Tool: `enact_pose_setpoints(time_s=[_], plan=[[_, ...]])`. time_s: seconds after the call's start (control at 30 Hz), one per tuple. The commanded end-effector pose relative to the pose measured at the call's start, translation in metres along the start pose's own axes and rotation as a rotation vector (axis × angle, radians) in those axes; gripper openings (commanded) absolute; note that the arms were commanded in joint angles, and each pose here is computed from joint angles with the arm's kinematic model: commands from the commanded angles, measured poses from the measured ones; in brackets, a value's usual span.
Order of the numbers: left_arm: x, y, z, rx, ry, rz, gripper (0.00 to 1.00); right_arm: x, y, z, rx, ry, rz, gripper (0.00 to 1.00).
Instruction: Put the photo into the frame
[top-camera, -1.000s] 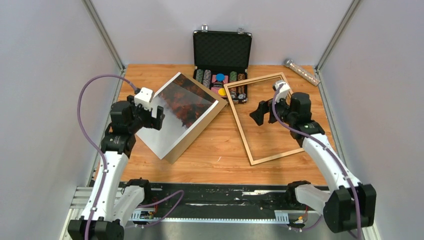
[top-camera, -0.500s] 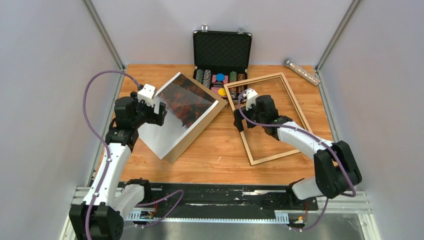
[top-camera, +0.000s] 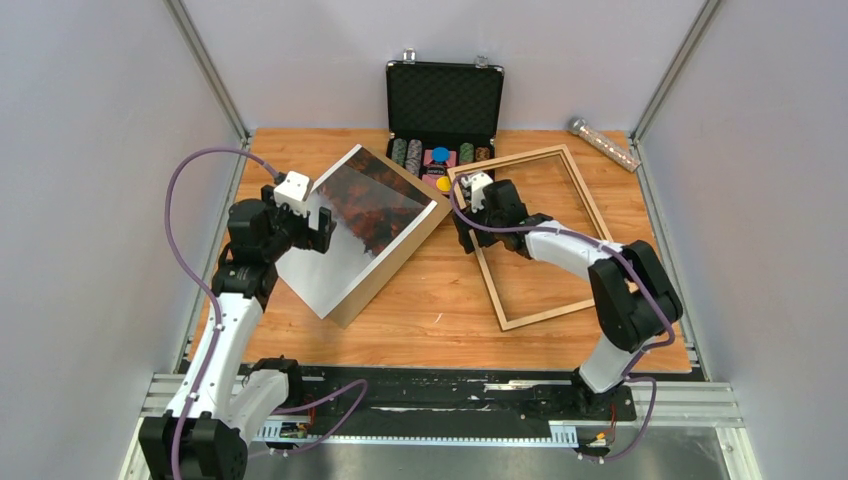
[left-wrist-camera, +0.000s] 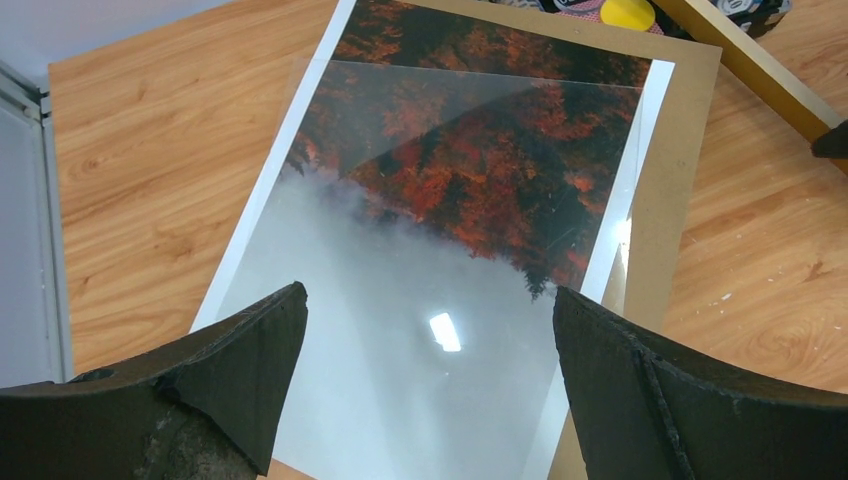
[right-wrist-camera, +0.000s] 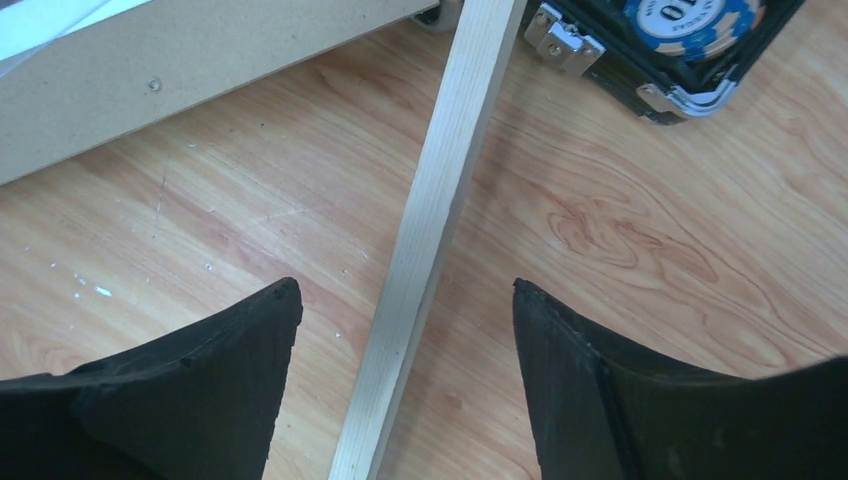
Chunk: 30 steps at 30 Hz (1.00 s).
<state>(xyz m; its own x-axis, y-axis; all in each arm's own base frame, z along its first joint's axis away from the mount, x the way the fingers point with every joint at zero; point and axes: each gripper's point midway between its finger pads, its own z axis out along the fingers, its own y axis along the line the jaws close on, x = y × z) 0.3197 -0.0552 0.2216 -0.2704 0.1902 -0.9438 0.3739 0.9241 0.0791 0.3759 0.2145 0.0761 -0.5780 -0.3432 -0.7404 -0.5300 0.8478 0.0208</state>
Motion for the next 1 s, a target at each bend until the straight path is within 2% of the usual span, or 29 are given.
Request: enact_pose_setpoints(time_s=[0.0,0.33,0.5,0.67,0.7,0.97], plan=[[-0.015,0.000,-0.003,0.001,-0.064,0.012,1.00,-0.002,-0.001,0.012,0.026,0.031,0.024,0.74],[-0.012,-0.001,-0.001,0.004,-0.063,0.014,1.00,0.019,0.000,0.026,0.045,0.105,0.127,0.46],[-0.011,-0.001,0.000,0.009,-0.060,0.013,1.00,0.011,0.002,0.017,0.049,0.079,0.166,0.28],[-0.010,-0.001,0.000,0.011,-0.058,0.017,1.00,-0.003,0.003,0.002,0.055,0.037,0.218,0.02],[-0.010,-0.001,0.000,0.011,-0.058,0.019,1.00,-0.005,0.003,-0.001,0.056,0.031,0.230,0.00],[-0.008,0.000,0.004,0.008,-0.054,0.029,1.00,-0.005,-0.012,-0.017,0.166,-0.009,0.335,0.00]])
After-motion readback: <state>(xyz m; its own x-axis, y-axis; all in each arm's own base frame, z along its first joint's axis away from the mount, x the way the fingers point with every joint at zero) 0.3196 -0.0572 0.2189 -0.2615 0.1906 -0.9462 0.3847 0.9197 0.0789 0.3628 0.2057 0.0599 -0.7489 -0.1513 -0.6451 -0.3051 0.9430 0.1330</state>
